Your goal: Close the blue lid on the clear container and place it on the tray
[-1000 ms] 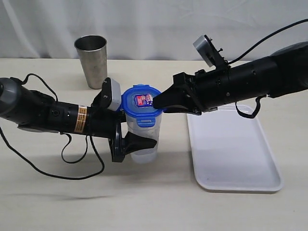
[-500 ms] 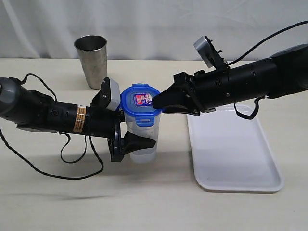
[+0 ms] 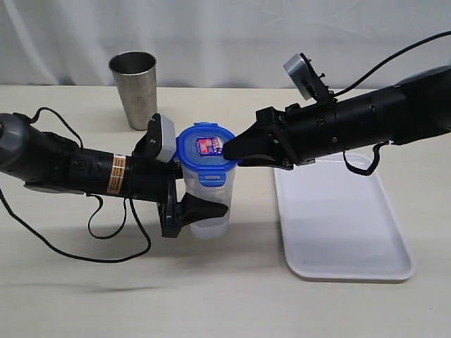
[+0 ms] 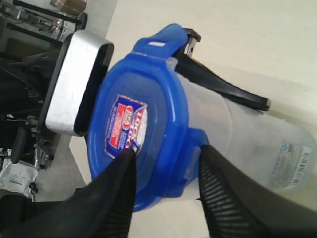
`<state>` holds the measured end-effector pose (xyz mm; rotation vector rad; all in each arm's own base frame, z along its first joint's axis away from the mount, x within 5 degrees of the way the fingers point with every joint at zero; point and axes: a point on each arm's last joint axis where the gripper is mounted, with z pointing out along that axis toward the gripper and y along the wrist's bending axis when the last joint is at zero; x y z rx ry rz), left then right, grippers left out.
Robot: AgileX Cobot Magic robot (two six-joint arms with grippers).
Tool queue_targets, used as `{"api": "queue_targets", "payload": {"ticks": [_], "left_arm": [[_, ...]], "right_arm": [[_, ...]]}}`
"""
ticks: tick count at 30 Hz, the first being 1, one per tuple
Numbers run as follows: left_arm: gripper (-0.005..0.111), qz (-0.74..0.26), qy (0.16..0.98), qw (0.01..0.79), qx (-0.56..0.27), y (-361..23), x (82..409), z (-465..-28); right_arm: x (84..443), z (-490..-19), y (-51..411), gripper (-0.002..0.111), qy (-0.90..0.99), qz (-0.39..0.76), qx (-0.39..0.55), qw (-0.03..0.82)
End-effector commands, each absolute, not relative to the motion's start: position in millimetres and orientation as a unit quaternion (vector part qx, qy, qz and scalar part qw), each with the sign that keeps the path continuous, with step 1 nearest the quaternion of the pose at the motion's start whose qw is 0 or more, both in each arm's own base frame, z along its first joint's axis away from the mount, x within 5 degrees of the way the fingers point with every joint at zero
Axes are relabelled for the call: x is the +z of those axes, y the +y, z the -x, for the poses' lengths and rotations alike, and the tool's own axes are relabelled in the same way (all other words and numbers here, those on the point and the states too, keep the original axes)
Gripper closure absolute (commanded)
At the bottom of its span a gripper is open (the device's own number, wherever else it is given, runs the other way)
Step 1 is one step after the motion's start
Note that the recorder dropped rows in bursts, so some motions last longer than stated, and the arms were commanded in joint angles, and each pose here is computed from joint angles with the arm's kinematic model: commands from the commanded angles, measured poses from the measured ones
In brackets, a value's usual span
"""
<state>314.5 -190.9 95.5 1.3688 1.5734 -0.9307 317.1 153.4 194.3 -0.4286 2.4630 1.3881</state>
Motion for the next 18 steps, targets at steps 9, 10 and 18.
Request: {"api": "queue_targets", "payload": {"ticks": [9, 10, 18], "left_arm": [[0.107, -0.559, 0.616, 0.412, -0.372, -202, 96, -310], [0.107, -0.559, 0.616, 0.412, -0.372, -202, 96, -310], [0.107, -0.557, 0.617, 0.413, -0.372, -202, 96, -310]], "right_arm": [[185, -306, 170, 0.066, 0.851, 0.237, 0.463, 0.07], [189, -308, 170, 0.062, 0.853, 0.237, 0.46, 0.071], [213, -315, 171, 0.045, 0.85, 0.256, 0.45, 0.099]]}}
